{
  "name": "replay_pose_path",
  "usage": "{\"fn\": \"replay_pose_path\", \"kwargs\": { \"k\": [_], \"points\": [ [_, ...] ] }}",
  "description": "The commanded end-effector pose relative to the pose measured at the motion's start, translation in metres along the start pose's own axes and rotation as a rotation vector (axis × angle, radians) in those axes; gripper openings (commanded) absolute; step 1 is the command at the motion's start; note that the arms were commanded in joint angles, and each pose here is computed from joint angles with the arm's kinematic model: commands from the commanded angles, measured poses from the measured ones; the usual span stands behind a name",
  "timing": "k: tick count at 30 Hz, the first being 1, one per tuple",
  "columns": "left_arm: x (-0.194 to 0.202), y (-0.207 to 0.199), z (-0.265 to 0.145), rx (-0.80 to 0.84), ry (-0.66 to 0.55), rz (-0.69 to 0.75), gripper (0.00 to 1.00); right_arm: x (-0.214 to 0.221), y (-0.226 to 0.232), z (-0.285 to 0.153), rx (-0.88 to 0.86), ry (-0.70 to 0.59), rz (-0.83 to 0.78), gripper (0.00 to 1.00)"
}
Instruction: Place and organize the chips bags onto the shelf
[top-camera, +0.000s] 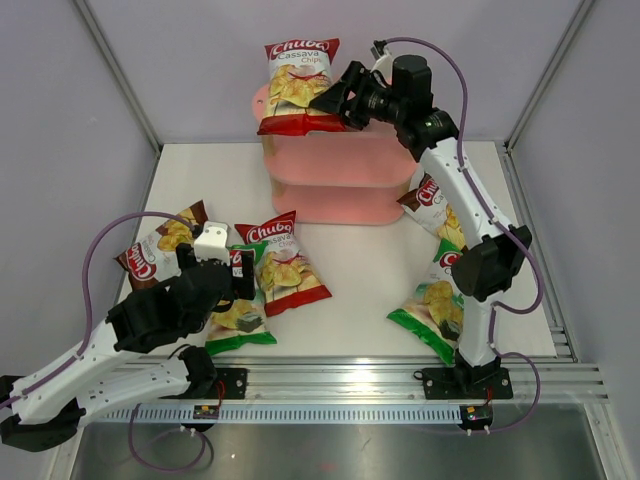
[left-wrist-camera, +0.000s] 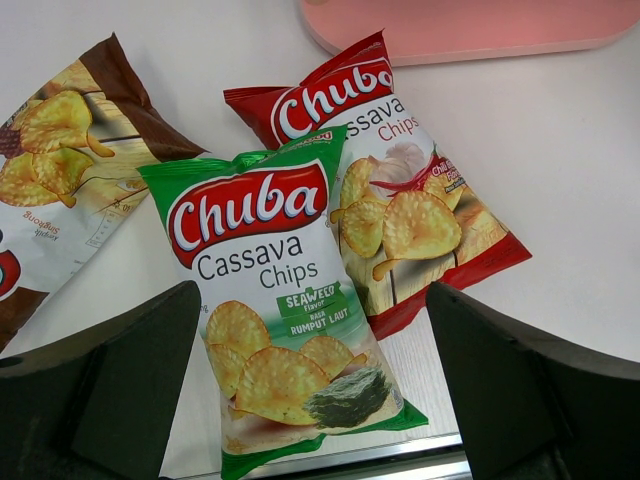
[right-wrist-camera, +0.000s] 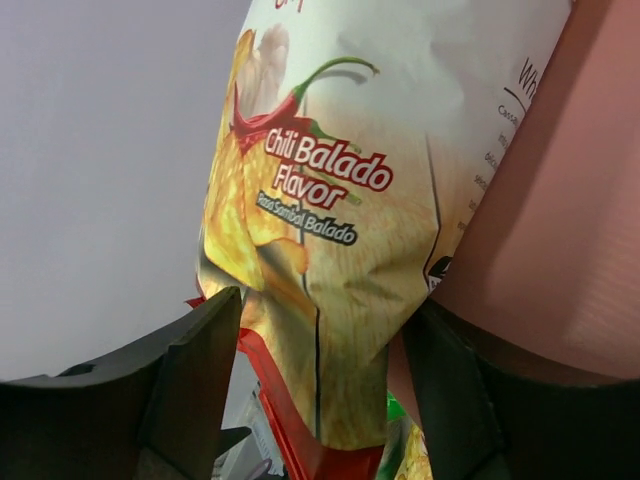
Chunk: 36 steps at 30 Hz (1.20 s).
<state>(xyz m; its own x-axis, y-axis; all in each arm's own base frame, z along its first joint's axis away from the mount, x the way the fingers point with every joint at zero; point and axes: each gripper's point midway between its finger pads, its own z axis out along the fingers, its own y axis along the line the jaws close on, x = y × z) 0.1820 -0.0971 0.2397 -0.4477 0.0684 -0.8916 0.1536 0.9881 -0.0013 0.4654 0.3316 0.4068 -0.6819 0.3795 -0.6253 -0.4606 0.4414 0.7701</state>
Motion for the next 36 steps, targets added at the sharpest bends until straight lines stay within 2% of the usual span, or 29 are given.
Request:
{"fn": "replay_pose_path", "kwargs": {
  "k": [1, 8, 10, 12, 16, 17, 19, 20, 21, 23, 24, 25, 26, 28, 30, 31, 33, 36],
  "points": [
    [-0.004, 0.001, 0.003, -0.021, -0.020, -0.004, 0.99, -0.020, 0.034, -0.024, -0.022, -0.077, -0.073, 0.74],
    [-0.005, 0.001, 0.004, -0.025, -0.021, -0.023, 0.99, -0.030, 0.048, -0.041, -0.007, -0.108, -0.112, 0.86],
    [-0.007, 0.000, 0.003, -0.027, -0.024, -0.042, 0.99, -0.033, 0.044, -0.047, 0.028, -0.119, -0.122, 0.90],
    [-0.008, -0.003, 0.004, -0.023, -0.025, -0.059, 0.99, -0.035, 0.042, -0.057, 0.066, -0.129, -0.145, 0.99],
    [-0.007, -0.026, 0.009, 0.046, 0.002, -0.140, 0.99, -0.044, 0.040, -0.087, 0.167, -0.181, -0.226, 0.99],
    [-0.003, -0.037, 0.011, 0.077, 0.026, -0.148, 0.99, -0.049, 0.048, -0.103, 0.184, -0.209, -0.267, 1.00],
    [-0.004, -0.051, 0.016, 0.107, 0.030, -0.211, 0.99, -0.053, 0.033, -0.121, 0.283, -0.242, -0.286, 0.99],
    [-0.001, -0.058, 0.019, 0.123, 0.046, -0.230, 0.99, -0.056, 0.046, -0.143, 0.290, -0.281, -0.311, 1.00],
    [0.004, -0.065, 0.024, 0.133, 0.054, -0.252, 0.99, -0.048, 0.033, -0.149, 0.335, -0.264, -0.329, 0.99],
    [0.009, -0.071, 0.030, 0.133, 0.064, -0.296, 0.99, -0.045, 0.049, -0.187, 0.350, -0.321, -0.378, 0.99],
    [0.013, -0.074, 0.034, 0.129, 0.068, -0.309, 0.99, -0.030, 0.032, -0.189, 0.380, -0.296, -0.372, 1.00],
    [0.017, -0.074, 0.038, 0.112, 0.076, -0.328, 0.99, -0.026, 0.054, -0.218, 0.349, -0.347, -0.398, 0.99],
    [0.021, -0.073, 0.045, 0.080, 0.090, -0.327, 0.99, -0.006, 0.033, -0.219, 0.377, -0.314, -0.378, 1.00],
    [0.027, -0.079, 0.056, 0.080, 0.110, -0.323, 0.99, 0.004, 0.055, -0.252, 0.321, -0.390, -0.392, 0.99],
    [0.031, -0.091, 0.073, 0.120, 0.145, -0.352, 0.99, 0.029, 0.042, -0.255, 0.301, -0.367, -0.370, 1.00],
    [0.040, -0.087, 0.084, 0.113, 0.163, -0.353, 0.99, 0.039, 0.055, -0.268, 0.247, -0.373, -0.384, 0.99],
    [0.045, -0.097, 0.096, 0.154, 0.184, -0.382, 0.99, 0.059, 0.046, -0.268, 0.228, -0.329, -0.382, 0.99],
    [0.064, -0.089, 0.118, 0.126, 0.225, -0.402, 0.99, 0.079, 0.041, -0.275, 0.218, -0.287, -0.390, 0.99]
  ]
}}
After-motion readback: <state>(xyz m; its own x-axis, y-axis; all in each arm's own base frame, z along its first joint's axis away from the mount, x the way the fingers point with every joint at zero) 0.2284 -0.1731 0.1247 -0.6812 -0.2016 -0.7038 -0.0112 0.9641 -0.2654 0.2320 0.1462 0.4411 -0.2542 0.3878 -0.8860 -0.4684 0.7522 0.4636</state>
